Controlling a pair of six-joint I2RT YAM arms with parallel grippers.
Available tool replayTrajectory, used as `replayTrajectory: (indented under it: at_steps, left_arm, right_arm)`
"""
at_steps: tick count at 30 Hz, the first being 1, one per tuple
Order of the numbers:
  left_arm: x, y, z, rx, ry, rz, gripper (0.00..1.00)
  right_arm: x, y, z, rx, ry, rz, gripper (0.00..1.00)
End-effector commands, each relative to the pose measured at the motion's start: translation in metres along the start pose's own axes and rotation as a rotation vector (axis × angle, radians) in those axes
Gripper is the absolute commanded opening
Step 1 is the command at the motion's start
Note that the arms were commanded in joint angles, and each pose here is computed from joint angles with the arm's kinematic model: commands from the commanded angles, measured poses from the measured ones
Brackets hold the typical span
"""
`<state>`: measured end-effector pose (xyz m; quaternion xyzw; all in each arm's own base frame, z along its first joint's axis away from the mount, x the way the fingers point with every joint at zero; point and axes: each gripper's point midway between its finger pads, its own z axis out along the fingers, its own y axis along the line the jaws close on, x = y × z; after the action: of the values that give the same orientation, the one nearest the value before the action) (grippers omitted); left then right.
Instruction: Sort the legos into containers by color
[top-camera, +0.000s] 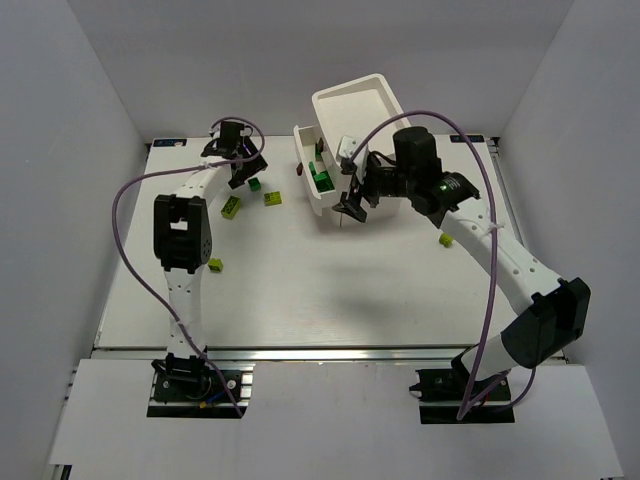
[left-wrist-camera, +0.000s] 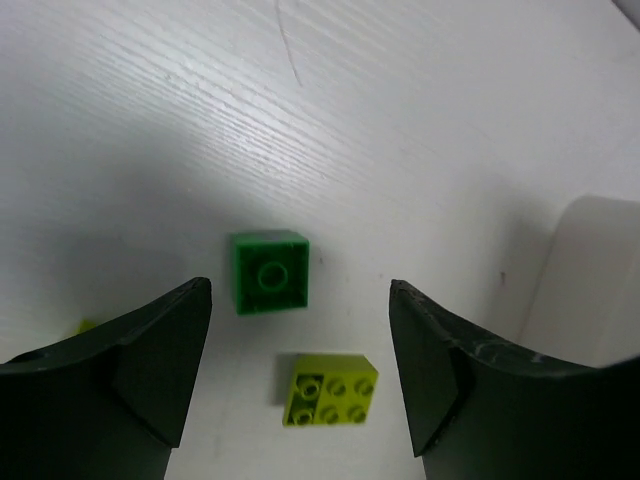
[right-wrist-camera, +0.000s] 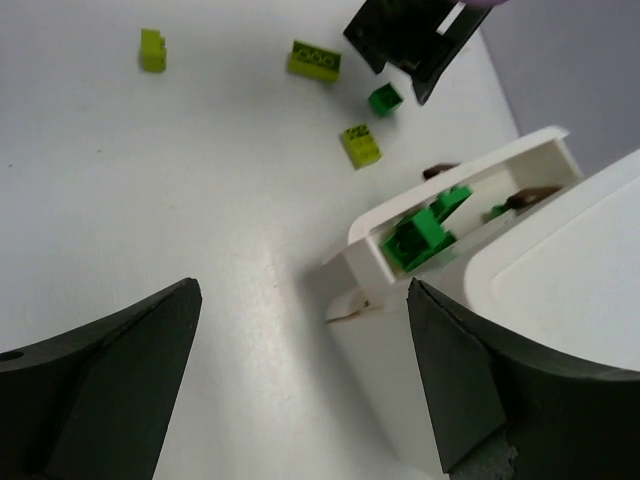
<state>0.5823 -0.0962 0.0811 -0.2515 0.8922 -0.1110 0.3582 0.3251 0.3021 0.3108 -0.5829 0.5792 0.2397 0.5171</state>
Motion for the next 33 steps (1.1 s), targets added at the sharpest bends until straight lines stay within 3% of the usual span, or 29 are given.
replayTrajectory:
  at_steps: [1,8,16,20,25,27,28,29,31,33]
  left_arm:
    - [-0.022,0.005,-0.001,-0.073,-0.042,0.05,0.82]
    - [-0.005,0.011,0.021,-0.107,0.005,0.078,0.77]
    - [0.018,0.015,0.022,-0.092,0.053,0.104,0.59]
    - [0.021,0.012,0.019,-0.068,0.06,0.097,0.33]
    - [-0.014,-0.019,-0.017,0.036,-0.028,0.084,0.06]
    - [-0.017,-0.039,-0.037,0.122,-0.041,0.094,0.0]
    - [-0.043,-0.062,-0.066,0.217,-0.13,0.093,0.0]
    - [-0.036,-0.083,-0.083,0.348,-0.088,0.104,0.0]
    - [-0.025,-0.105,-0.102,0.489,-0.069,0.081,0.0]
    - [-0.016,-0.119,-0.127,0.607,-0.034,0.057,0.0]
  right_arm:
    - [-0.01,-0.004,-0.01,0.028,-0.076,0.033,0.89]
    - [0.006,-0.018,-0.019,0.09,-0.065,0.115,0.89]
    - [0.02,-0.032,-0.022,0.135,-0.052,0.153,0.89]
    - [0.025,-0.035,-0.024,0.14,-0.046,0.168,0.88]
    - [0.025,-0.032,-0.03,0.148,-0.048,0.169,0.86]
    - [0.03,-0.032,-0.033,0.158,-0.044,0.179,0.79]
    - [0.028,-0.033,-0.036,0.168,-0.048,0.176,0.74]
    - [0.031,-0.032,-0.035,0.168,-0.046,0.187,0.58]
    - [0.032,-0.032,-0.036,0.171,-0.047,0.195,0.4]
    - [0.034,-0.033,-0.037,0.173,-0.049,0.203,0.07]
